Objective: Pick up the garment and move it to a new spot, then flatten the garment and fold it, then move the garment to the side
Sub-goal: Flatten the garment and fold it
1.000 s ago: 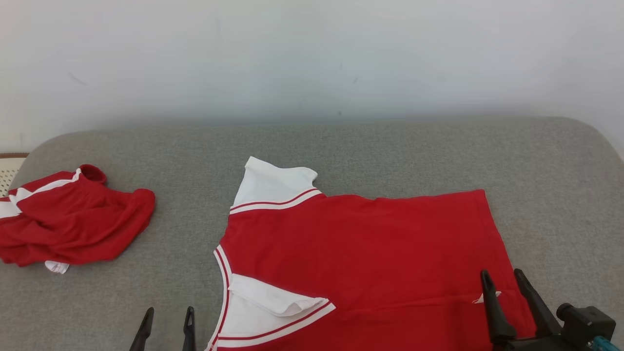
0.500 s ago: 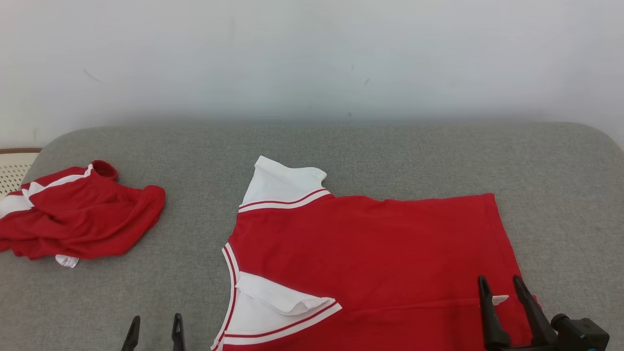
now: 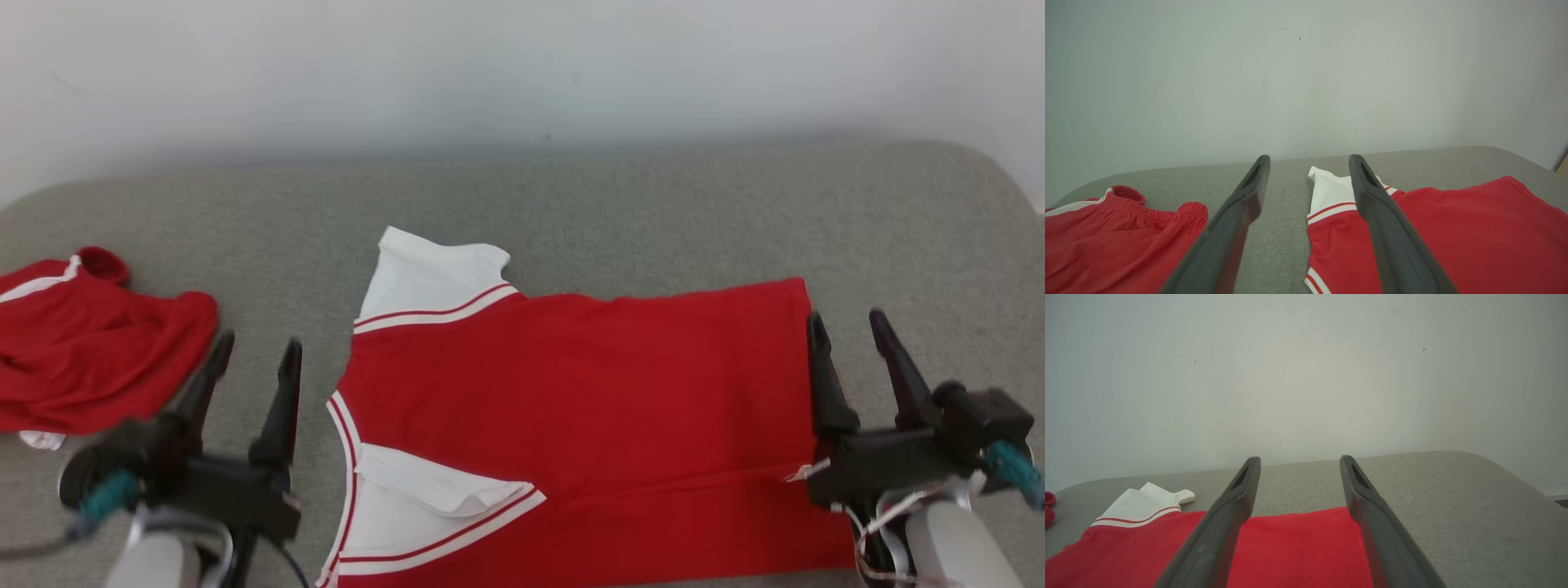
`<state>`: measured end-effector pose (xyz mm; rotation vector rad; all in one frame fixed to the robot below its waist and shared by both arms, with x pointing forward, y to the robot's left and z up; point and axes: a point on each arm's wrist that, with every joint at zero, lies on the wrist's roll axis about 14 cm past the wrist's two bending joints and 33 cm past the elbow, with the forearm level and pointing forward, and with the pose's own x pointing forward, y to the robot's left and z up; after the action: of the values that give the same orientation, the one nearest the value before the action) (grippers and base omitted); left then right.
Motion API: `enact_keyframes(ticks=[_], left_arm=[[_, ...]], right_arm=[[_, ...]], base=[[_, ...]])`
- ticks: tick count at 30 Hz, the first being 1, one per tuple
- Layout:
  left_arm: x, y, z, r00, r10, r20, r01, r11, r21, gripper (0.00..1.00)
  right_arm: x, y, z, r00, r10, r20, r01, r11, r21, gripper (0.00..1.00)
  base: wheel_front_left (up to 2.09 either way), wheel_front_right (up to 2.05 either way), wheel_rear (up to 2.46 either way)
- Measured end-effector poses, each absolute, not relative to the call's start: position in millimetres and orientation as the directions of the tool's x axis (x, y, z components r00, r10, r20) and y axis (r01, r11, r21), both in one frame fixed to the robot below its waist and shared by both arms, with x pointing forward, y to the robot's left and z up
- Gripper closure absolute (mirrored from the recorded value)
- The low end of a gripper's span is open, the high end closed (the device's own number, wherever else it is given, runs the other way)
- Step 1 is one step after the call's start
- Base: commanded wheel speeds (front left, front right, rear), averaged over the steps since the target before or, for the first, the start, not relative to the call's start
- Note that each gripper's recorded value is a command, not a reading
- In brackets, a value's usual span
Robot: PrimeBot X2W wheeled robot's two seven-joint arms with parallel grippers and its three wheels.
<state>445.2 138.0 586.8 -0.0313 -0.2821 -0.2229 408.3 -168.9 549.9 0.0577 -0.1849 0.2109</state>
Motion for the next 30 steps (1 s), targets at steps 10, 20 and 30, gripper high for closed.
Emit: enact_keyframes(ticks=[10,20,30], left_arm=[[547,99,604,0.905,-0.39,0.173,0.393,0.919,0.015,0.0],[617,57,563,0.86,-0.51,-0.016,0.509,0.86,-0.043,0.0],[646,31,488,0.825,-0.532,-0.193,0.525,0.847,-0.091,0.0]], right_arm=[[468,-186,542,0.978,0.157,0.139,-0.162,0.986,0.024,0.0],[501,-196,518,0.989,0.124,0.078,-0.127,0.991,0.038,0.0],[499,-220,504,0.997,0.059,0.041,-0.06,0.998,0.026,0.0]], base=[[0.0,0.0,0.0],[0.0,0.0,0.0],[0.0,0.0,0.0]])
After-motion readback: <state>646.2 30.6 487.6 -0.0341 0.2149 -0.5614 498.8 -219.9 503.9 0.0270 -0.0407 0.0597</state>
